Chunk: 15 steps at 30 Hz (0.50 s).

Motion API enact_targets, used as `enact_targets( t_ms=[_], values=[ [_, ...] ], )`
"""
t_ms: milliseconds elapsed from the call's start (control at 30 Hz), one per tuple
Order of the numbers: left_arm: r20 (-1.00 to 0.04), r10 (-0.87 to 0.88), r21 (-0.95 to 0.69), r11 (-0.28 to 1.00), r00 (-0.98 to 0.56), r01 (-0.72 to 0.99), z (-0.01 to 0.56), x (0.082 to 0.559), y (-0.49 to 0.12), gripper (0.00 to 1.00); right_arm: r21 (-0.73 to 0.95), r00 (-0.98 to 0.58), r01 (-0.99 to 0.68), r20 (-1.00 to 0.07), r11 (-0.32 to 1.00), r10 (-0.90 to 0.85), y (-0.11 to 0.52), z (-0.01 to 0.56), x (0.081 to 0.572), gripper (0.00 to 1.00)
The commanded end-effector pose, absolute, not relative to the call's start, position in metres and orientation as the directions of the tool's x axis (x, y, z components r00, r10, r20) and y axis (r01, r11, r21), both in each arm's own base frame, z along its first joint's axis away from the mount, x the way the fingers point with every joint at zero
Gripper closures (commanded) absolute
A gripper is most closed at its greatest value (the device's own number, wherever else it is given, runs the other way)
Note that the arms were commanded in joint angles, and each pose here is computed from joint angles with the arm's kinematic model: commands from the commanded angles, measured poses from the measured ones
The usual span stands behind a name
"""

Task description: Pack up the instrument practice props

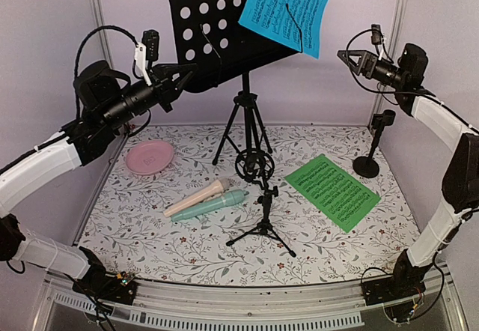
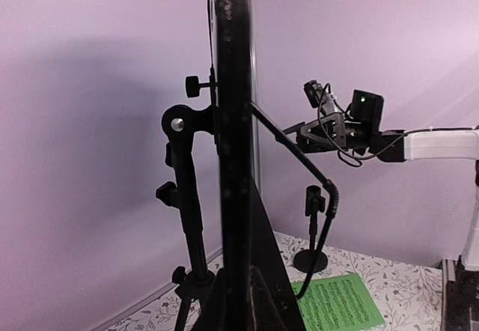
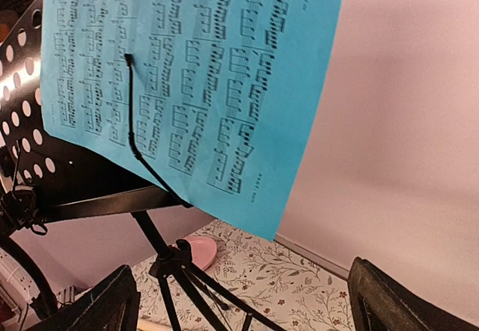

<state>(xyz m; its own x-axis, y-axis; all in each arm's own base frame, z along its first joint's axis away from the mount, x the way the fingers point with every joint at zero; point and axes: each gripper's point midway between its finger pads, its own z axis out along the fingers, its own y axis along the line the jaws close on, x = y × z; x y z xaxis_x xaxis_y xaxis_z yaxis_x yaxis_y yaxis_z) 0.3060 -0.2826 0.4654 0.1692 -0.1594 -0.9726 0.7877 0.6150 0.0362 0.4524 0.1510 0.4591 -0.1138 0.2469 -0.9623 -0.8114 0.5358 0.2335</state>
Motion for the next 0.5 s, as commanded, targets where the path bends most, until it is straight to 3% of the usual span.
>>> enact_targets(
  t_ms=[0,267,467],
  values=[
    [-0.945,-0.183,0.106,0.613,0.271,0.783,0.499,0.289,-0.275,1.0,0.308,-0.2,-0.86,-0.937,0.406,0.287,0.16,0.455,0.462,0.01],
    [-0.949,-0.172,0.109,0.612,0.266,0.783,0.497,0.292,-0.277,1.0,0.391,-0.27,-0.863,-0.892,0.32,0.362,0.163,0.446,0.493,0.01],
    [-0.947,-0.176,0.109,0.61,0.269,0.785,0.499,0.29,-0.276,1.0,0.464,-0.358,-0.858,-0.847,0.218,0.393,0.176,0.432,0.506,0.08]
  ],
)
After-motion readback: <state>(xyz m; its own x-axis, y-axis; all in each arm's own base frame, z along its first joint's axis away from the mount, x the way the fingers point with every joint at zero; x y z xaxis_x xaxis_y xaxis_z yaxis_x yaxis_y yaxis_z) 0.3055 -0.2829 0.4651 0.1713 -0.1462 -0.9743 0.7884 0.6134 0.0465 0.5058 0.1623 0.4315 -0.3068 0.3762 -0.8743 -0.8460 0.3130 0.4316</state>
